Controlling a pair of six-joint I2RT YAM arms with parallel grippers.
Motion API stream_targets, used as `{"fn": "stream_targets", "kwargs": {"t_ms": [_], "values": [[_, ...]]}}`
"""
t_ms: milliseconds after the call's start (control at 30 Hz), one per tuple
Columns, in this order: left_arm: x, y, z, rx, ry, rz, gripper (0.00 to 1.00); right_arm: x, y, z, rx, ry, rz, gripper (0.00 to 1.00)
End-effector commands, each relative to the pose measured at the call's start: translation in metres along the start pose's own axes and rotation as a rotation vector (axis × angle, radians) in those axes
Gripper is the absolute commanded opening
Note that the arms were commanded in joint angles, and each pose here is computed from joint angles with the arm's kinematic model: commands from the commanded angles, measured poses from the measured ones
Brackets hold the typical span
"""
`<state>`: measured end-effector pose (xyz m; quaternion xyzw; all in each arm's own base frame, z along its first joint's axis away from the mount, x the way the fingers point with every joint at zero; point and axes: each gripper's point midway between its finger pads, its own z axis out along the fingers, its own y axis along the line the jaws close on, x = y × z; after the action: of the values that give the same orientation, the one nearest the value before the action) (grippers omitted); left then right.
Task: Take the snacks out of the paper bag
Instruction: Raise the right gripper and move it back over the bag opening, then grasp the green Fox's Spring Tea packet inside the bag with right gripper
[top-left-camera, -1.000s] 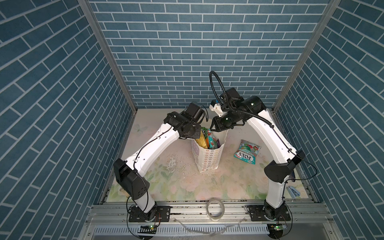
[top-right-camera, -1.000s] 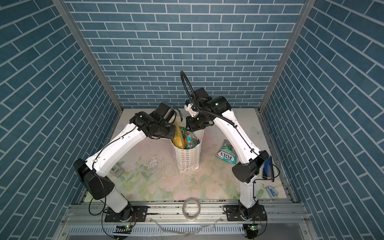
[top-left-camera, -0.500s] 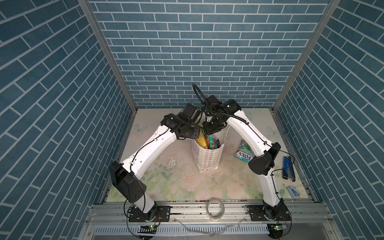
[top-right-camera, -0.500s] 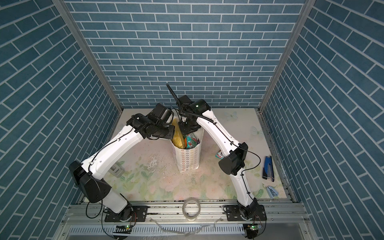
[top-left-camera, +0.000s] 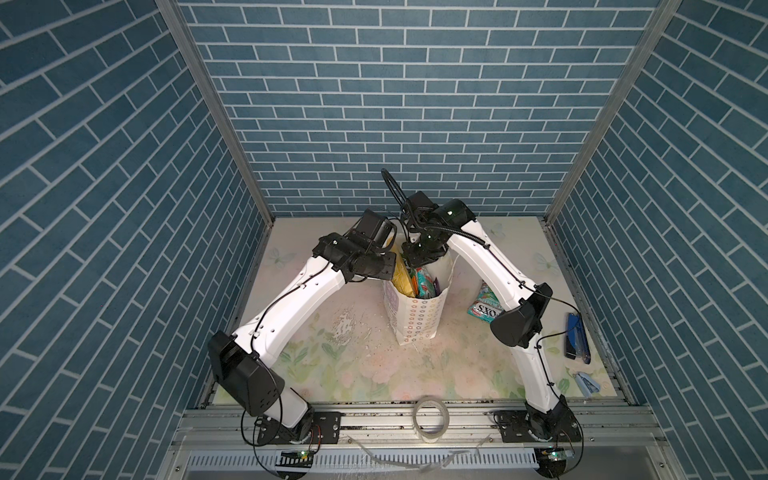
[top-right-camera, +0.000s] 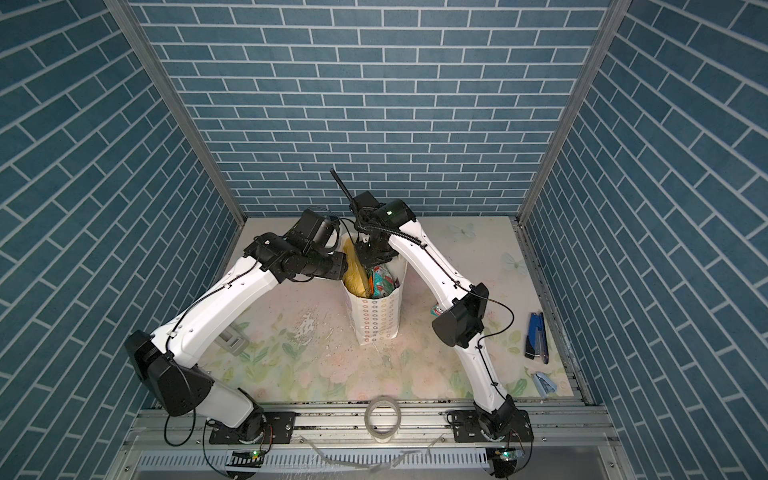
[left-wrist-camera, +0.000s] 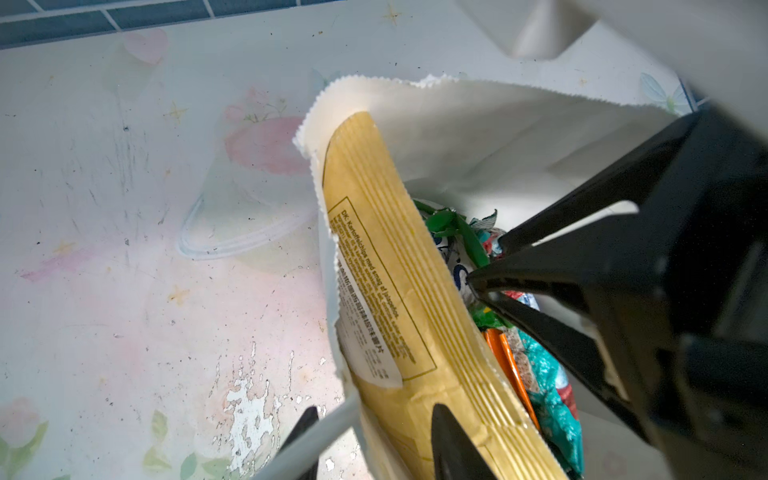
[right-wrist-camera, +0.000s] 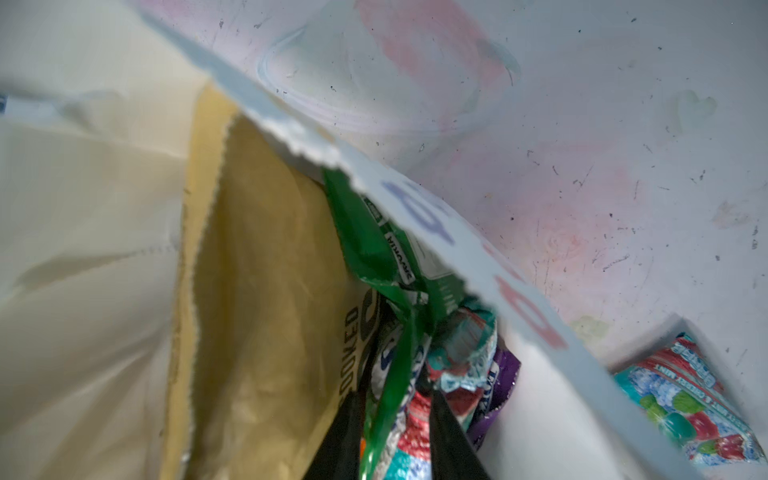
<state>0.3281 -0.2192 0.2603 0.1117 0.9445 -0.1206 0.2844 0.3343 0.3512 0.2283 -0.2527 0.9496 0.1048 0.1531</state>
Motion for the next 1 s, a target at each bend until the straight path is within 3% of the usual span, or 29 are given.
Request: {"fn": "stream_targets", "kwargs": {"t_ms": [0, 233, 500, 967], "values": [[0.001, 0.003, -0.004, 0.015, -0.007, 0.016, 0.45, 0.001, 0.001, 0.003, 0.019, 0.008, 0.026, 0.29], [-0.002, 0.007, -0.006, 0.027, -0.010, 0.022, 0.45, 0.002, 0.002, 0.007, 0.040, 0.013, 0.037, 0.19], [-0.002, 0.010, -0.004, 0.037, -0.003, 0.030, 0.45, -0.006, -0.002, -0.003, 0.063, -0.035, 0.037, 0.01], [-0.006, 0.013, -0.005, 0.032, -0.013, 0.023, 0.45, -0.028, 0.012, -0.060, -0.027, -0.218, 0.017, 0.00]]}}
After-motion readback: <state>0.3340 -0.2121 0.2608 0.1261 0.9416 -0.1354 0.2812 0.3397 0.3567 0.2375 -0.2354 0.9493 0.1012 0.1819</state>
